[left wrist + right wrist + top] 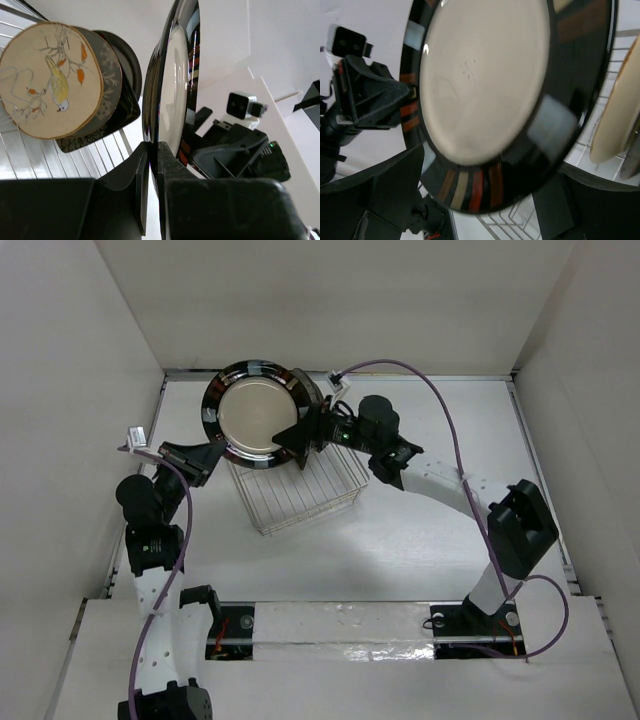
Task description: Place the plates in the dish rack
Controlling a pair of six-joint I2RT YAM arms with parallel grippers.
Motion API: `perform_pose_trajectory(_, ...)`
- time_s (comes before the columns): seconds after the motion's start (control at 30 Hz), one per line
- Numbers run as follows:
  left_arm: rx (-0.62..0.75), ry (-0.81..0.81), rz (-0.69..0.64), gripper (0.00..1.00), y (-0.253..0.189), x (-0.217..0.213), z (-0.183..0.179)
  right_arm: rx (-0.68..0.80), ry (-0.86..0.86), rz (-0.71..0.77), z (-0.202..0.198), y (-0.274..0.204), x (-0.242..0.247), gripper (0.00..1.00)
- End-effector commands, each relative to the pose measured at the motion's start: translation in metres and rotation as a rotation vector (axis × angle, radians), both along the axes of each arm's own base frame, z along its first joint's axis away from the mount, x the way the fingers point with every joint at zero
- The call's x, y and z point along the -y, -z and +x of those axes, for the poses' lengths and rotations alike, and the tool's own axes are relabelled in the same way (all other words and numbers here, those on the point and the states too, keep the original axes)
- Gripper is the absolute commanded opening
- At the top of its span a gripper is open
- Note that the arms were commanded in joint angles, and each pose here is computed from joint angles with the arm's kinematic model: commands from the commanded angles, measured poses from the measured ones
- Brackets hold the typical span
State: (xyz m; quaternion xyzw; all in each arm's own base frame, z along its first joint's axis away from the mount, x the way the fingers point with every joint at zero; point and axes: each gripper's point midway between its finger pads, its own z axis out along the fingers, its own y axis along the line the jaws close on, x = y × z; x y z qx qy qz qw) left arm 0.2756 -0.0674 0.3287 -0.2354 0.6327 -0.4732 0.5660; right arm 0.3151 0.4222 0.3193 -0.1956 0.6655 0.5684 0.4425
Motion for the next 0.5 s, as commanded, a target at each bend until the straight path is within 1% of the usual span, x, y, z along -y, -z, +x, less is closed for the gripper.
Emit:
perform_pose_trajectory(0.0,0.271,0.094,0.027,0.00,-0.065,0.019,-0.029,0.056,-0.069,0.138,-0.001,-0.033,-0.008,0.83)
perform_pose_trajectory(0.03,0.270,0.101,0.032,0.00,-0.064,0.020,-0.030,0.054,-0.072,0.148,-0.001,-0.032,-0.009,0.82)
perform_pose_trajectory(0.07,0.267,0.118,0.038,0.00,-0.062,0.023,-0.032,0.067,-0.075,0.166,-0.001,-0.034,-0.009,0.76)
perform_pose_trajectory(0.1,0.257,0.124,0.040,0.00,-0.058,0.023,-0.031,0.060,-0.078,0.178,-0.001,-0.033,-0.009,0.55)
perform_pose_trajectory(0.17,0.245,0.132,0.045,0.00,-0.051,0.024,-0.030,0.076,-0.074,0.205,-0.002,-0.039,-0.008,0.33)
perform_pose_trajectory(0.2,0.230,0.133,0.048,0.00,-0.046,0.024,-0.028,0.069,-0.059,0.207,0.000,-0.035,-0.006,0.16)
perform_pose_trajectory(0.3,0.193,0.106,0.088,0.00,-0.033,0.020,-0.021,0.060,-0.006,0.213,0.006,-0.037,-0.001,0.00)
perform_pose_trajectory(0.33,0.182,0.110,0.099,0.00,-0.029,0.021,-0.020,0.062,0.006,0.214,0.006,-0.040,0.001,0.00)
perform_pose_trajectory(0.37,0.179,0.101,0.124,0.04,-0.025,0.019,-0.017,0.054,0.022,0.203,0.008,-0.039,0.002,0.00)
perform_pose_trajectory(0.4,0.159,0.110,0.135,0.25,-0.021,0.021,-0.016,0.051,0.051,0.202,0.012,-0.040,0.005,0.00)
perform_pose_trajectory(0.43,0.145,0.112,0.152,0.33,-0.019,0.021,-0.012,0.055,0.071,0.199,0.014,-0.042,0.007,0.00)
perform_pose_trajectory(0.47,0.152,0.103,0.206,0.39,-0.017,0.018,-0.010,0.048,0.090,0.190,0.015,-0.045,0.010,0.00)
